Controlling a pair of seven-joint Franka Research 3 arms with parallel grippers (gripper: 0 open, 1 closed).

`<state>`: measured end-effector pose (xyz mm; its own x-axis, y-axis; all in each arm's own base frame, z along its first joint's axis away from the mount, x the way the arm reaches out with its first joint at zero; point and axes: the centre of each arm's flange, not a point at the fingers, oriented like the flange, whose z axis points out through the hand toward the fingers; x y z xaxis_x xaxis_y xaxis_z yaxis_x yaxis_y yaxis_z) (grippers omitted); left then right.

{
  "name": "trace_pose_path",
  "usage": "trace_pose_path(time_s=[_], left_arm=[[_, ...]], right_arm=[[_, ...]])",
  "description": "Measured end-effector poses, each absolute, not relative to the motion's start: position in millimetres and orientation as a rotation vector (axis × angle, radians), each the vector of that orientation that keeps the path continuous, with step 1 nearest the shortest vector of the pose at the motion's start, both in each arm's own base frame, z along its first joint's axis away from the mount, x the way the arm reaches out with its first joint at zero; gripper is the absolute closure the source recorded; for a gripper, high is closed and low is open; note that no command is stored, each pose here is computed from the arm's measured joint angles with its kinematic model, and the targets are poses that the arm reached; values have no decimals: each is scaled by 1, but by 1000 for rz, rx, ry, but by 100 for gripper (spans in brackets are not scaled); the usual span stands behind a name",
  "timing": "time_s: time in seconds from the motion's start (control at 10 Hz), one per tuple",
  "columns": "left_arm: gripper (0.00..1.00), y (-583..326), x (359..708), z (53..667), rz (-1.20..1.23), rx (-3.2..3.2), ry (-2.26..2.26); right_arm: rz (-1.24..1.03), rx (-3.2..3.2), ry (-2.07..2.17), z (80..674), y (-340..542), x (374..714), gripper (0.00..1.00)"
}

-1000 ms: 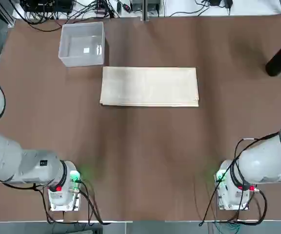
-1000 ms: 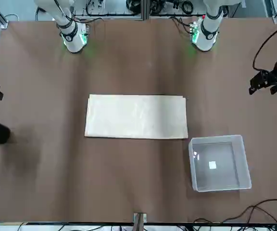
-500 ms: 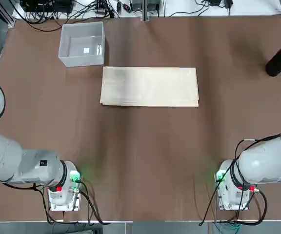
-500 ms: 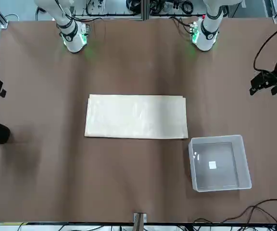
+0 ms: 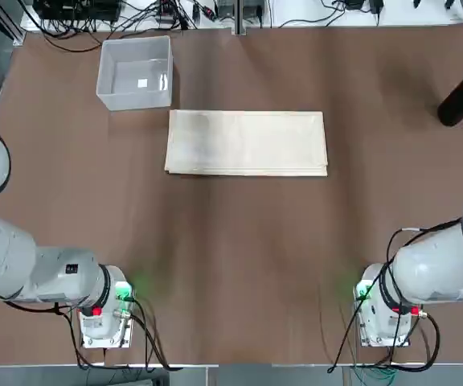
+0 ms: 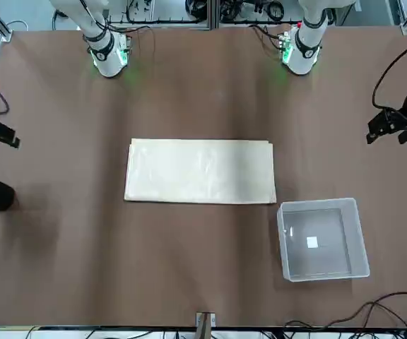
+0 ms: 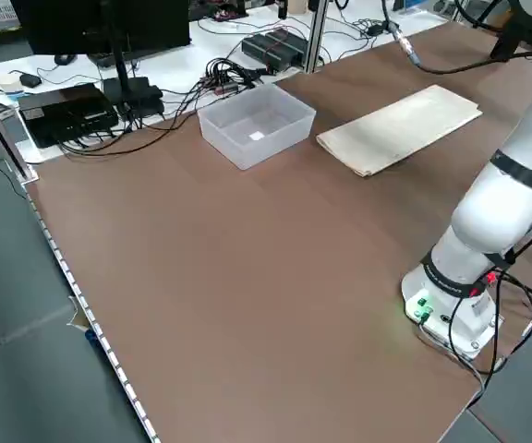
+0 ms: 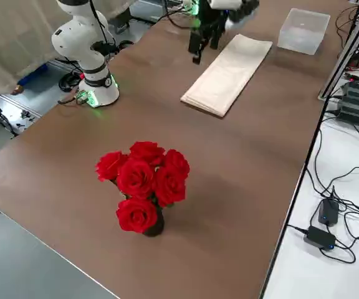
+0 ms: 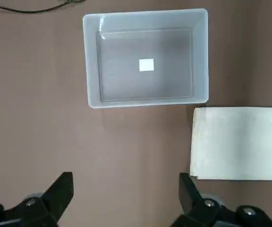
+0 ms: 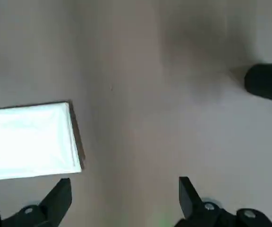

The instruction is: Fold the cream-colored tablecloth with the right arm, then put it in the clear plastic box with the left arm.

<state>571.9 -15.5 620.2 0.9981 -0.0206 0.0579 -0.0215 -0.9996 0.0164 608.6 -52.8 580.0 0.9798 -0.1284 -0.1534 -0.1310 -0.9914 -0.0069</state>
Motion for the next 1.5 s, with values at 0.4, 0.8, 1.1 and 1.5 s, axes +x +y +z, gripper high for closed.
trace_pose_path(time_s=[0.4,0.8,1.1,1.5], left_arm=[[0,-16,582,603,46,3123,-34],[0,-12,586,597,30,3124,-26],[0,-13,588,593,20,3123,-28],[0,-7,588,593,21,3124,-13]], right_arm=[[436,-2936,287,480,-77,639,0],[650,-2769,298,388,-62,653,0],[708,-2712,300,373,-58,651,0],[685,-2691,347,342,-59,647,0]])
